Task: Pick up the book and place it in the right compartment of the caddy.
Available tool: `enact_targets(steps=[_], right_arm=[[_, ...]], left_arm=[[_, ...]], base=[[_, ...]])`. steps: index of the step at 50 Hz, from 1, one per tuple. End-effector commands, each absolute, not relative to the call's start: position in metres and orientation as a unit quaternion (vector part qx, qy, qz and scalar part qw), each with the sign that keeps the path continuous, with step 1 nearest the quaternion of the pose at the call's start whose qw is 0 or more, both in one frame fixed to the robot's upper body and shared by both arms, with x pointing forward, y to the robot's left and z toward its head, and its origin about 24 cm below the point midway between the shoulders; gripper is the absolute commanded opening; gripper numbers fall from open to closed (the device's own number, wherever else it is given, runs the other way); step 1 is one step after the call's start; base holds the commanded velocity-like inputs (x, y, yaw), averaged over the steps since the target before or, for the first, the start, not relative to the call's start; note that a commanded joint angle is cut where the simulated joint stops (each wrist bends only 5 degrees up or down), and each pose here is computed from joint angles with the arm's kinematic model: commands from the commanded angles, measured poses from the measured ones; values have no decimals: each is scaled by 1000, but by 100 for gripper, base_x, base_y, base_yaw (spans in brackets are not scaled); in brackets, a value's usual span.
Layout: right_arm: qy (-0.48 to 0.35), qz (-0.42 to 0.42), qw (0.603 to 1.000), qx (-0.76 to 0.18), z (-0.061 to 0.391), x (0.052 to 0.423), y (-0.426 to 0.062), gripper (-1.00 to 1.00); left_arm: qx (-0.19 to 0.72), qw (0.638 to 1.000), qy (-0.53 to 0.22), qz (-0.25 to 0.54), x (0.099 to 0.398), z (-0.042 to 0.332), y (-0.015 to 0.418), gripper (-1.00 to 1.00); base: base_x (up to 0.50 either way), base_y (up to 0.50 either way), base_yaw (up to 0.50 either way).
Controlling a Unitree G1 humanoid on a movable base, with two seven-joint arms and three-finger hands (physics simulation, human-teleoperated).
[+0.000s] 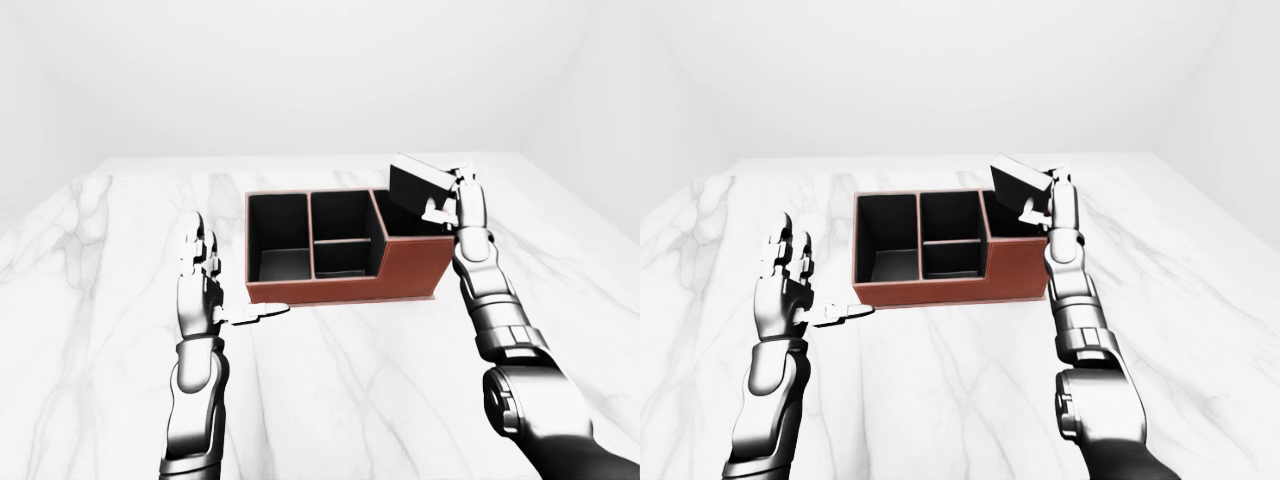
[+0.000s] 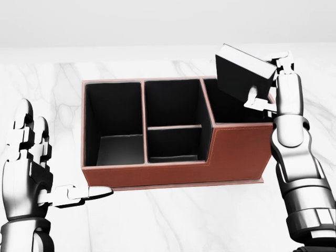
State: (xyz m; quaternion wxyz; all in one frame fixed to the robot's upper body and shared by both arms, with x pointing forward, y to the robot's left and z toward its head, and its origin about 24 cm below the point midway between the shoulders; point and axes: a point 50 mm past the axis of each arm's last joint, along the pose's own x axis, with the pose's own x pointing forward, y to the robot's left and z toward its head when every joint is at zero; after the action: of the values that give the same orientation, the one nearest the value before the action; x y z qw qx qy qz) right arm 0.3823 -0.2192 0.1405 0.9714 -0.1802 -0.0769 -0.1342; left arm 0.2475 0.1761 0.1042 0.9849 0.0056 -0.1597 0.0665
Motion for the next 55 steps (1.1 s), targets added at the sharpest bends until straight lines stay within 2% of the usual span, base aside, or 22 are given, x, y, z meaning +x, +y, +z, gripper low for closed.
enact_targets(steps=[1, 6, 8, 21, 55], right_arm=[[-76, -144, 977, -139, 147, 387, -223, -100], [-24, -153, 977, -143, 124, 387, -227, -100], [-56, -147, 977, -142, 143, 390, -225, -100], [-46, -145, 978, -139, 143, 394, -224, -100], [18, -146, 978, -144, 124, 400, -220, -100]], left_arm=[[1, 986, -157, 59, 247, 103, 175, 100], [1, 986, -157, 59, 247, 103, 175, 100], [1, 986, -157, 59, 247, 103, 175, 100], [1, 986, -157, 59, 247, 103, 175, 100], [1, 986, -157, 59, 247, 103, 175, 100]], base=[[0, 0, 0], [0, 0, 0], [0, 0, 0], [0, 0, 0], [0, 0, 0]])
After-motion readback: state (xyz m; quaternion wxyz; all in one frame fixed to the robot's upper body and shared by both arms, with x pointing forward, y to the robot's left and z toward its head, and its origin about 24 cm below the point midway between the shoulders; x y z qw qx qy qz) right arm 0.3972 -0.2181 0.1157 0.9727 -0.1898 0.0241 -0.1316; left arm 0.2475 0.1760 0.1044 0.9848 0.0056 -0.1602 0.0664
